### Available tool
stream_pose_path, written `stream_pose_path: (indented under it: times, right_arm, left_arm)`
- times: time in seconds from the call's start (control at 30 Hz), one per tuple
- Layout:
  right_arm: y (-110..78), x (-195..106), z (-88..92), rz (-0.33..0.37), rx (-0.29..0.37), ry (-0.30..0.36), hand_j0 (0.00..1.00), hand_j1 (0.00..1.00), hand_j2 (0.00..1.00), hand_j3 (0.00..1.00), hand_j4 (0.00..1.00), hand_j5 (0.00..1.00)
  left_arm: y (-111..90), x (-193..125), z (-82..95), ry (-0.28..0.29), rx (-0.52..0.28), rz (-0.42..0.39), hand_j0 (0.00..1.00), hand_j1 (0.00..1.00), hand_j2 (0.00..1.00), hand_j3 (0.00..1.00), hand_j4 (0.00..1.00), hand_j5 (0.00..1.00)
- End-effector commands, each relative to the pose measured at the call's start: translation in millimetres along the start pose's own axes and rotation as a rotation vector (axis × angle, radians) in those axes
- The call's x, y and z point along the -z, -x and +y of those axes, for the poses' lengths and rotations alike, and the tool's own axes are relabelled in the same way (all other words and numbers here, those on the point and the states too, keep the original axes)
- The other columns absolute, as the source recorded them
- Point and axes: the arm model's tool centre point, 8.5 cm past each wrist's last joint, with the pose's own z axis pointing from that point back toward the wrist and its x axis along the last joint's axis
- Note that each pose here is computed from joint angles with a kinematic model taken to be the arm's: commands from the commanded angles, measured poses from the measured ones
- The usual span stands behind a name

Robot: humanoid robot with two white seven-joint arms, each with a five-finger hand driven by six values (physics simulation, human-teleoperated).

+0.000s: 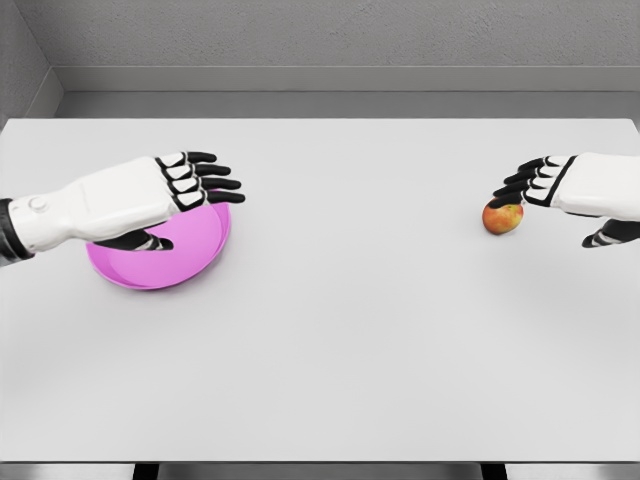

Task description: Put the apple on the plate with both arms

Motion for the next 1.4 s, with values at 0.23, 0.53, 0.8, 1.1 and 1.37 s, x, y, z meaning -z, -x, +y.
stream_pose_path:
  times: [0.23, 0.53, 0.8, 1.1, 1.37]
  right_arm:
    - [3.0, -5.3, -10.2, 0.014, -0.01, 0.025, 1.0, 1.0, 1.0, 1.0, 1.0, 1.0]
    - [1.9, -9.2, -21.5, -0.067, 0.163, 0.156, 1.0, 1.0, 1.0, 1.0, 1.0, 1.0]
    - [29.0, 25.4, -27.1, -0.064, 0.401, 0.292, 1.0, 1.0, 1.0, 1.0, 1.0, 1.0]
    - [49.4, 49.4, 32.8, 0.066, 0.37, 0.078, 1.0, 1.0, 1.0, 1.0, 1.0, 1.0]
    - [55.0, 82.9, 53.9, 0.063, 0.419, 0.05, 1.0, 1.0, 1.0, 1.0, 1.0, 1.0]
  left_arm:
    - [-0.5, 1.3, -1.1, 0.009, 0.002, -0.003, 1.0, 1.0, 1.0, 1.0, 1.0, 1.0]
    - [-4.8, 9.6, -7.4, 0.023, -0.011, -0.024, 1.0, 1.0, 1.0, 1.0, 1.0, 1.0]
    - [-4.8, 9.6, -7.5, 0.025, -0.011, -0.024, 1.0, 1.0, 1.0, 1.0, 1.0, 1.0]
    - [-5.0, 9.7, -8.0, 0.026, -0.012, -0.025, 1.0, 1.0, 1.0, 1.0, 1.0, 1.0]
    - [-5.2, 11.3, -8.4, 0.022, -0.015, -0.027, 1.0, 1.0, 1.0, 1.0, 1.0, 1.0]
